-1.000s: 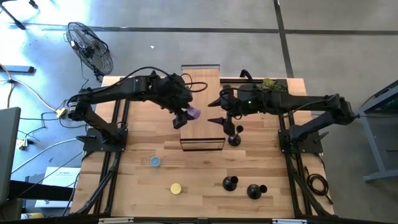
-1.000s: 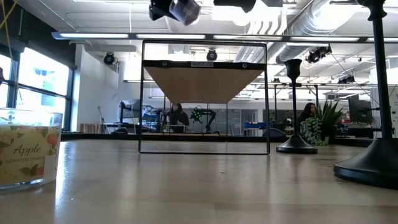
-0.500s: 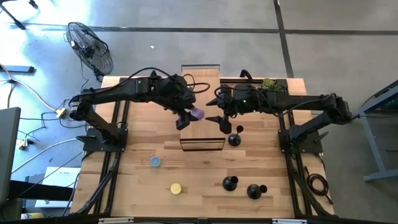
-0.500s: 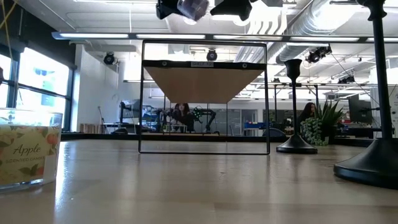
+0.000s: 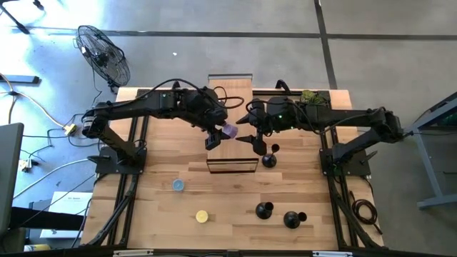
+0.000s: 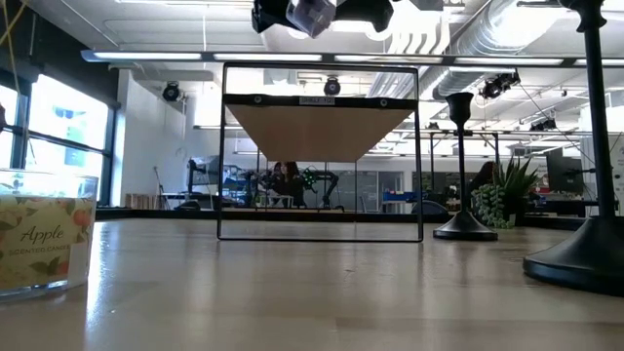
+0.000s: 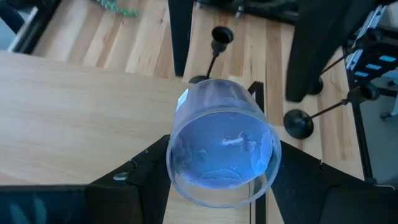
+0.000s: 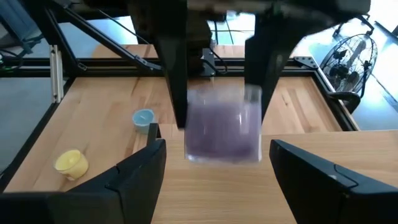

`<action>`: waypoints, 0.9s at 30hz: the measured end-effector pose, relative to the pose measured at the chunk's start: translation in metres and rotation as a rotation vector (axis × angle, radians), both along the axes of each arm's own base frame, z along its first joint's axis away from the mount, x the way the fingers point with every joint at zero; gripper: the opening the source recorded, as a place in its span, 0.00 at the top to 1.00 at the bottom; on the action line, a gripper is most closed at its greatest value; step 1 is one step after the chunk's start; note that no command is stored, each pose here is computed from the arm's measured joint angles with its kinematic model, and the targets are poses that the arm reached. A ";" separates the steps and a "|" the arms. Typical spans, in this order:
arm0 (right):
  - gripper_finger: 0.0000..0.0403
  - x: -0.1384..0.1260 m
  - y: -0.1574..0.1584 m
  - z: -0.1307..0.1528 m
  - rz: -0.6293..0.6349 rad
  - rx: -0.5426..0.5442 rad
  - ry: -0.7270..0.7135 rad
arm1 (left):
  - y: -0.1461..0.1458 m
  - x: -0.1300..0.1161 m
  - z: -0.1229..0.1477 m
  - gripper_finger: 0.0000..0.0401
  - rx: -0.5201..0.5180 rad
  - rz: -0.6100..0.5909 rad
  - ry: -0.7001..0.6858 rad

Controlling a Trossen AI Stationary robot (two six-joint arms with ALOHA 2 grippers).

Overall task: Pick & Place candle stick holders
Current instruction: Put the purple scented candle on the shelf

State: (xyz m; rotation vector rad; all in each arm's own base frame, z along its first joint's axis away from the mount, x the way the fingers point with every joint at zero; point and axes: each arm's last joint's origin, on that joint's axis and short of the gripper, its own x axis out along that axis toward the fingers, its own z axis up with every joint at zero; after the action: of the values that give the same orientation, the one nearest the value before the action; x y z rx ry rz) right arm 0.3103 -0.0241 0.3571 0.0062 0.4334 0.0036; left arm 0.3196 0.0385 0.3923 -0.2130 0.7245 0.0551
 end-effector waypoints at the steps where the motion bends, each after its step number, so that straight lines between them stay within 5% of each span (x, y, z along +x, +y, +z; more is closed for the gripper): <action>1: 0.30 0.000 0.000 0.000 0.001 -0.003 0.000 | 0.000 0.002 -0.002 0.46 0.001 -0.002 0.006; 27: 0.30 0.011 -0.004 -0.015 0.022 0.027 0.059 | 0.001 0.012 -0.004 0.46 -0.001 -0.034 -0.036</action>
State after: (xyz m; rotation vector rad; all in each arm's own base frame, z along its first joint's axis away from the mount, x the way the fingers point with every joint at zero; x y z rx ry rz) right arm 0.3208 -0.0281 0.3420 0.0281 0.4923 0.0306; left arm 0.3316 0.0393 0.3881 -0.2022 0.6923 0.0188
